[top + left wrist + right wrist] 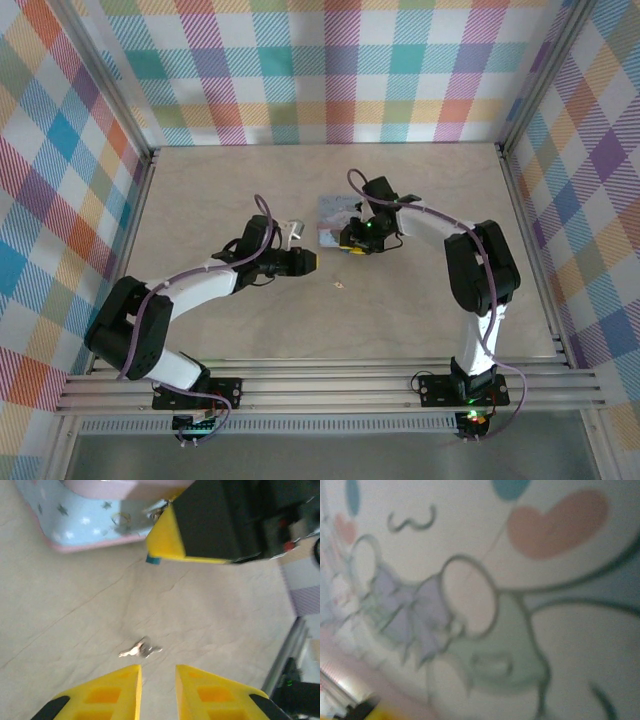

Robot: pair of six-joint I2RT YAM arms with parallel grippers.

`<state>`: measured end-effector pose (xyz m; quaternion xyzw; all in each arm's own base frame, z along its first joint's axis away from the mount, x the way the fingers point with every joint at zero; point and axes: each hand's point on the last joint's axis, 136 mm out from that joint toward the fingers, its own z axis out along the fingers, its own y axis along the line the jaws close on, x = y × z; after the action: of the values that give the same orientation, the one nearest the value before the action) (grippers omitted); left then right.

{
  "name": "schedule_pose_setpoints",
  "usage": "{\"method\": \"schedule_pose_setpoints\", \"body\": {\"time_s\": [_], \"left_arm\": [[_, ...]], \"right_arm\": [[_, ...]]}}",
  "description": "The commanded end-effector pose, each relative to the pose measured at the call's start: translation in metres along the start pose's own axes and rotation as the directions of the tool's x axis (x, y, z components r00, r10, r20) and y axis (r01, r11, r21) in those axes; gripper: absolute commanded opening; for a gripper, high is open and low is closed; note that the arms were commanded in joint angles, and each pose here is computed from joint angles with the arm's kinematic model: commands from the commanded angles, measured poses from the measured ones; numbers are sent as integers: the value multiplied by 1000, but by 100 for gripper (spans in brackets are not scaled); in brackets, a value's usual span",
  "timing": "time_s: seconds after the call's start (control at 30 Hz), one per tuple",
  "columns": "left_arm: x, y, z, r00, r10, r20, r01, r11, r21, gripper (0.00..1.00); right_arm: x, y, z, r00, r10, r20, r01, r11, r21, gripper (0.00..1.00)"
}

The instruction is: Unlock a padlock with a key

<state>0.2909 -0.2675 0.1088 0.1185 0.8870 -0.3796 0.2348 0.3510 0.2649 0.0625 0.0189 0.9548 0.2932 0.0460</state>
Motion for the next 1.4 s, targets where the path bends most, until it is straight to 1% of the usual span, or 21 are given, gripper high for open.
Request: {"method": "schedule_pose_setpoints", "body": {"time_s": [0.0,0.1,0.33,0.37,0.4,0.5,0.7,0.93,1.17,1.23,1.33,1.37], "left_arm": [[14,10,-6,995,66,-75,-75,988,-135,24],[18,13,-4,993,67,-96,-84,980,-179,23],[26,-2,11,984,86,-157,-123,964,-237,24],[27,-6,16,982,92,-164,-130,963,-237,24],[35,-6,18,976,82,-202,-133,958,-254,24],[40,-12,31,967,91,-237,-156,949,-273,25],[43,-19,55,950,95,-297,-187,935,-301,27],[47,-17,82,933,83,-349,-198,930,-309,26],[57,0,95,917,57,-394,-208,912,-353,23],[57,2,96,917,57,-395,-211,909,-359,20],[58,3,97,914,53,-403,-213,907,-364,13],[57,1,95,915,54,-401,-213,907,-363,12]], "right_arm": [[23,-17,18,996,46,-78,-43,998,40,39],[27,-17,18,995,61,-82,-58,998,35,47],[29,-8,-2,996,82,-18,-82,997,-3,53],[30,-7,-7,997,83,-1,-83,996,-10,53],[31,-7,-12,996,85,14,-85,996,-13,53],[36,-14,-23,993,110,47,-110,994,-11,54],[54,-45,-37,977,190,97,-190,982,-3,54],[74,-61,-45,972,203,119,-206,979,10,54],[85,-68,-46,973,198,118,-201,979,17,53],[86,-69,-46,975,190,117,-194,981,18,53],[88,-68,-45,977,181,109,-183,983,10,53],[88,-67,-45,978,179,108,-180,984,5,53]]}}
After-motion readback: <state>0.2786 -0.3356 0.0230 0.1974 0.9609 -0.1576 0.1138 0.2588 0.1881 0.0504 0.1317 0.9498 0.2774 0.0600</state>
